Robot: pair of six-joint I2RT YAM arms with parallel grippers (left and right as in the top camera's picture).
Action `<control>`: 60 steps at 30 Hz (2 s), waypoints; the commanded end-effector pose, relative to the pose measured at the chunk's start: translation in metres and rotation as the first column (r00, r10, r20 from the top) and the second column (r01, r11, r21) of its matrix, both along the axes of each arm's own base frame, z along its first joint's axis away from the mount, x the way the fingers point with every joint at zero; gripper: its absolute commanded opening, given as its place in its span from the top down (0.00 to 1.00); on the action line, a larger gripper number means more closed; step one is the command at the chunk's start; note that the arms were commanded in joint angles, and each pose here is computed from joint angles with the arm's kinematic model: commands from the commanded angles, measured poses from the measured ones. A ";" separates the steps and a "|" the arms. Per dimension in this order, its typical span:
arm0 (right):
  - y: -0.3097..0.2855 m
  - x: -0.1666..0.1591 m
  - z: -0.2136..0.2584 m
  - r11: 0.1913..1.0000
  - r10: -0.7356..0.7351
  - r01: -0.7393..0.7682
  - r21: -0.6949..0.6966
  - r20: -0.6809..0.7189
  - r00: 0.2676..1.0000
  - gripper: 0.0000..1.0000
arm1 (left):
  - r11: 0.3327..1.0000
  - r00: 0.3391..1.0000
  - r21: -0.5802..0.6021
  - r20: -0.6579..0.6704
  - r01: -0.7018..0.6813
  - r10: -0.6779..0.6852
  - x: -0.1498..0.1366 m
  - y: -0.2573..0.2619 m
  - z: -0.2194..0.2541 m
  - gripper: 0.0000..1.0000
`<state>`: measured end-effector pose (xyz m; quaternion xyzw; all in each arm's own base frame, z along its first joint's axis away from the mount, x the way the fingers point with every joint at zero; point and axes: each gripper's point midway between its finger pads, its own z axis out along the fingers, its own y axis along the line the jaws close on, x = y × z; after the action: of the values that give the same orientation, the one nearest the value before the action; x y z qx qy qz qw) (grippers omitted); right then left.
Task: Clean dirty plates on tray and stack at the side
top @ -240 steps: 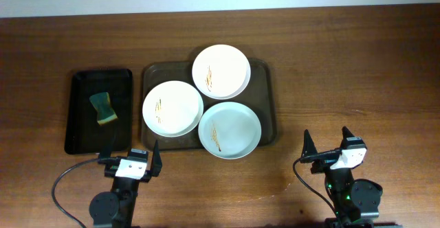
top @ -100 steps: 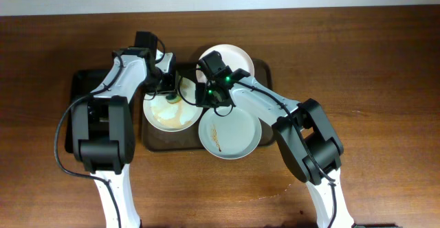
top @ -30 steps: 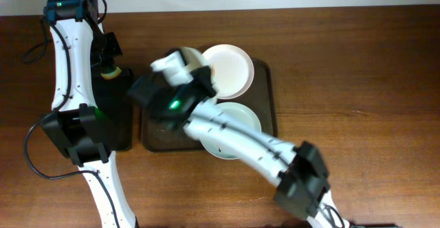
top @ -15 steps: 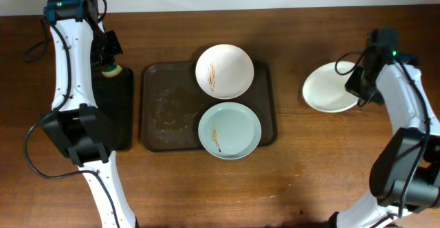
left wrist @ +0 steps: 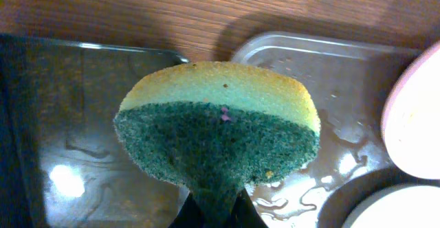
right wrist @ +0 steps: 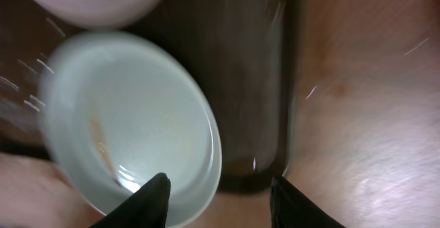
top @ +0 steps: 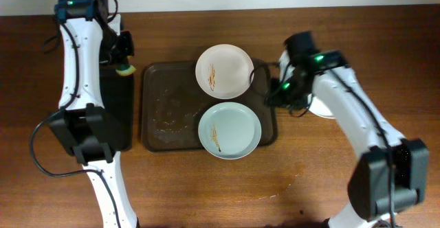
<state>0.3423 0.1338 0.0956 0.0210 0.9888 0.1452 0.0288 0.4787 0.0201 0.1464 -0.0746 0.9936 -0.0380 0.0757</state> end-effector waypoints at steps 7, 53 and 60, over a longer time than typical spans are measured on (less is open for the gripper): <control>0.037 -0.038 -0.082 0.993 0.085 -0.101 -0.066 -0.205 0.975 0.65 | 0.998 0.997 -0.008 0.021 0.069 -0.069 0.002 -0.018 0.006 0.99; 0.164 0.036 -0.098 0.981 -0.193 0.187 0.058 0.127 0.973 0.96 | 0.970 0.835 0.075 -0.526 0.233 -0.161 -0.145 -0.061 -0.180 0.99; 0.164 0.036 -0.098 0.981 -0.193 0.187 0.058 0.126 0.973 0.96 | 0.950 0.941 -0.145 -0.156 0.278 -0.299 -0.064 -0.114 -0.195 0.99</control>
<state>0.3756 0.3028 0.0082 0.0996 0.9729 0.1788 0.1077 0.4384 -0.1185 0.0048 0.1069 0.9789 -0.1681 0.0448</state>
